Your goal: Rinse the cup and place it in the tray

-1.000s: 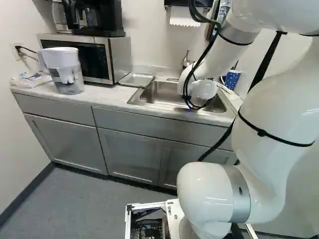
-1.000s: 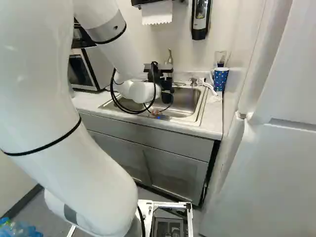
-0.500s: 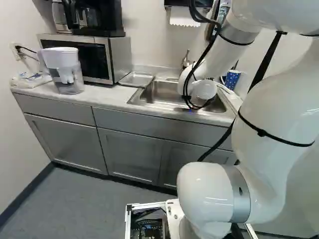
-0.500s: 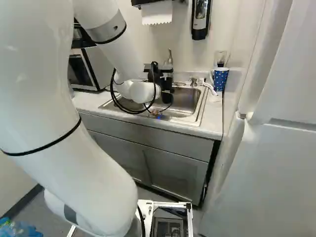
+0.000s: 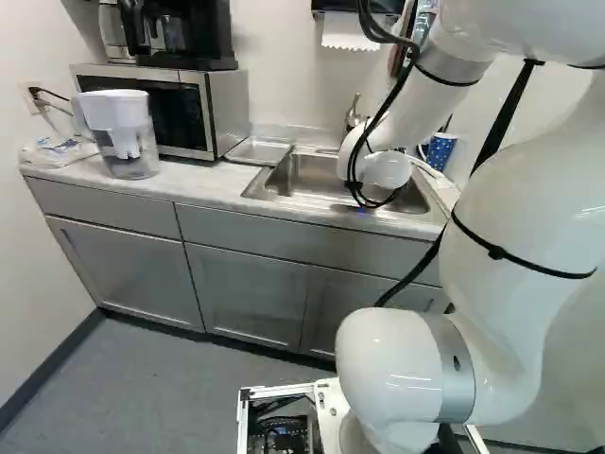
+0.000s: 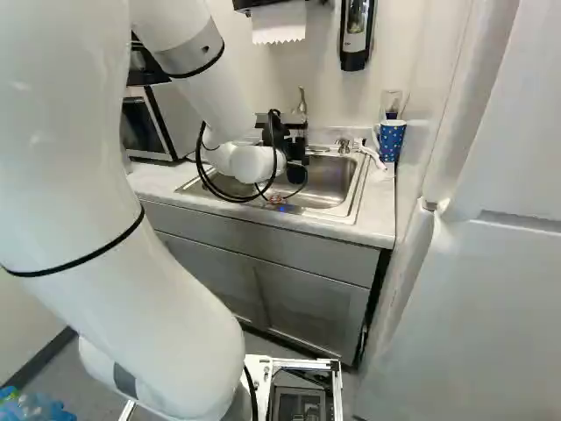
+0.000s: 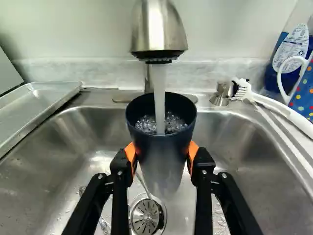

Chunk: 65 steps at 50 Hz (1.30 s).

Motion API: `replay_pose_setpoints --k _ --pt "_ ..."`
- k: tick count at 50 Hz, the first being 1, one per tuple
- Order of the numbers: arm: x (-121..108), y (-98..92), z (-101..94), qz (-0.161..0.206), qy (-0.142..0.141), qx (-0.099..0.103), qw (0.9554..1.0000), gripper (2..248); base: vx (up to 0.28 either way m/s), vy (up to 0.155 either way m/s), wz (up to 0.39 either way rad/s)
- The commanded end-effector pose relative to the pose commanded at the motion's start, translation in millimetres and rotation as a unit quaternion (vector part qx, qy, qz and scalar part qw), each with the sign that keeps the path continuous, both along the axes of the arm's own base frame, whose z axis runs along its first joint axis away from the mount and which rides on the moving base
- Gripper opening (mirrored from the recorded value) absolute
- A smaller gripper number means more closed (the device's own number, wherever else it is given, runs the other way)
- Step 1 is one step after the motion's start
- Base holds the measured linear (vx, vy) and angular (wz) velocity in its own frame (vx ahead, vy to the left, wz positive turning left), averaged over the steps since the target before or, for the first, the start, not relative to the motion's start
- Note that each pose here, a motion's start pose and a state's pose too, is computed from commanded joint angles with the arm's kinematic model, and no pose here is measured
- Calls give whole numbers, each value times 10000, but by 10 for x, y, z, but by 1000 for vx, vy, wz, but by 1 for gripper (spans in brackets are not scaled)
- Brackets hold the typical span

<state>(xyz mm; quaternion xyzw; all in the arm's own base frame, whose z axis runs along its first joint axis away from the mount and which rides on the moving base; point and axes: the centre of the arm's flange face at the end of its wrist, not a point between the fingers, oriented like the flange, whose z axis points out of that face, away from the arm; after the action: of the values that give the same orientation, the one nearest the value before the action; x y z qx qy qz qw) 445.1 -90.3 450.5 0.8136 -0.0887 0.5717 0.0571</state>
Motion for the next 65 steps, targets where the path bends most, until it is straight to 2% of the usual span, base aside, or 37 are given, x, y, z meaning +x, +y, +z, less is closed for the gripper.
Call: replay_pose_setpoints --k 31,65 --pt "-3 43 0 46 0 0 10000 121 0 0 0" --pt "47 501 0 555 0 0 9985 121 0 0 0"
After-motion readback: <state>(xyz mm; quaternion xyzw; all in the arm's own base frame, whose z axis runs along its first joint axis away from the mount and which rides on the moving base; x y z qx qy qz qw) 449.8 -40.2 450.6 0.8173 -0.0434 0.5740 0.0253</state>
